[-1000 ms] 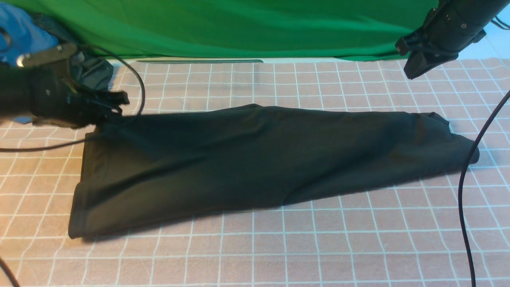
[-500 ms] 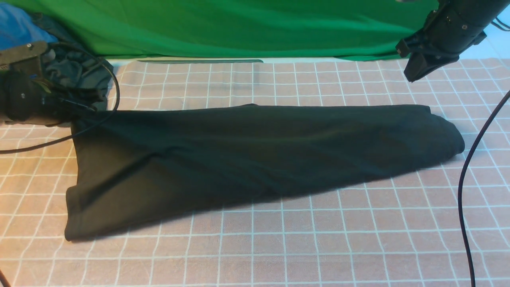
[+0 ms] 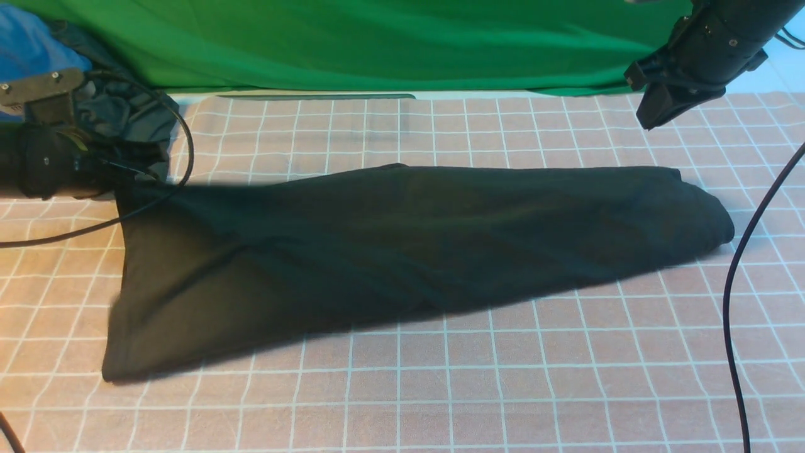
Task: Fold a long-sleeved shirt over a pink coffee tablecloth.
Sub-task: 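Pull the folded dark garment lengthwise by its ends to straighten it flat on the table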
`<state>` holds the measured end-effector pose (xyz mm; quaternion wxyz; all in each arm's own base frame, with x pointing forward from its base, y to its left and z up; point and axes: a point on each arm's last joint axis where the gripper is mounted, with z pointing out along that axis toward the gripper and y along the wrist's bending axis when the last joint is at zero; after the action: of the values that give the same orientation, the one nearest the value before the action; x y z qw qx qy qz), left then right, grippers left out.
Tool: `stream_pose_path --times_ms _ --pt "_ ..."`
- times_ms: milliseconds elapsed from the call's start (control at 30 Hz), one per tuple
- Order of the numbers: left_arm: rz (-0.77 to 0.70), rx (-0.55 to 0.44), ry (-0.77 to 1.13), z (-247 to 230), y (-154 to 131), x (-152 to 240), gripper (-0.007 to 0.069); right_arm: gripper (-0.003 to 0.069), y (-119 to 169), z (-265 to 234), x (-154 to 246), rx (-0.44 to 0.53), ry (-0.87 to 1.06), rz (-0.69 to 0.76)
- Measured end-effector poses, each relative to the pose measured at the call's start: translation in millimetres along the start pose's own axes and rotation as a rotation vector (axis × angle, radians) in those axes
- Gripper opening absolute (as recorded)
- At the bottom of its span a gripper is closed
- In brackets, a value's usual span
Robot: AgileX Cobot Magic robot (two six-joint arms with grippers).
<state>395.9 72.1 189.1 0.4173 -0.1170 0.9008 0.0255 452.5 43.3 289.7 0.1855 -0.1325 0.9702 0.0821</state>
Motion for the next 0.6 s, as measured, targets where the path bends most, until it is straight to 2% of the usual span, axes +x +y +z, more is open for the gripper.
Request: stream_pose_path --times_ms 133,267,367,500,600 --pt "-0.074 -0.037 0.112 -23 2 -13 0.0349 0.0269 -1 0 0 0.013 0.003 0.031" --pt "-0.181 -0.067 0.329 -62 1 -17 0.0343 0.0291 -1 0 0 0.015 0.004 0.035" --pt "-0.220 -0.067 0.487 -85 -1 -2 0.0254 0.0292 -1 0 0 0.014 0.005 0.039" --pt "-0.239 -0.066 0.589 -108 0 35 0.0078 0.0291 -1 0 1 0.014 0.005 0.042" --pt "-0.252 -0.023 0.594 -120 -5 54 0.0023 0.0283 -1 0 1 0.014 0.005 0.042"
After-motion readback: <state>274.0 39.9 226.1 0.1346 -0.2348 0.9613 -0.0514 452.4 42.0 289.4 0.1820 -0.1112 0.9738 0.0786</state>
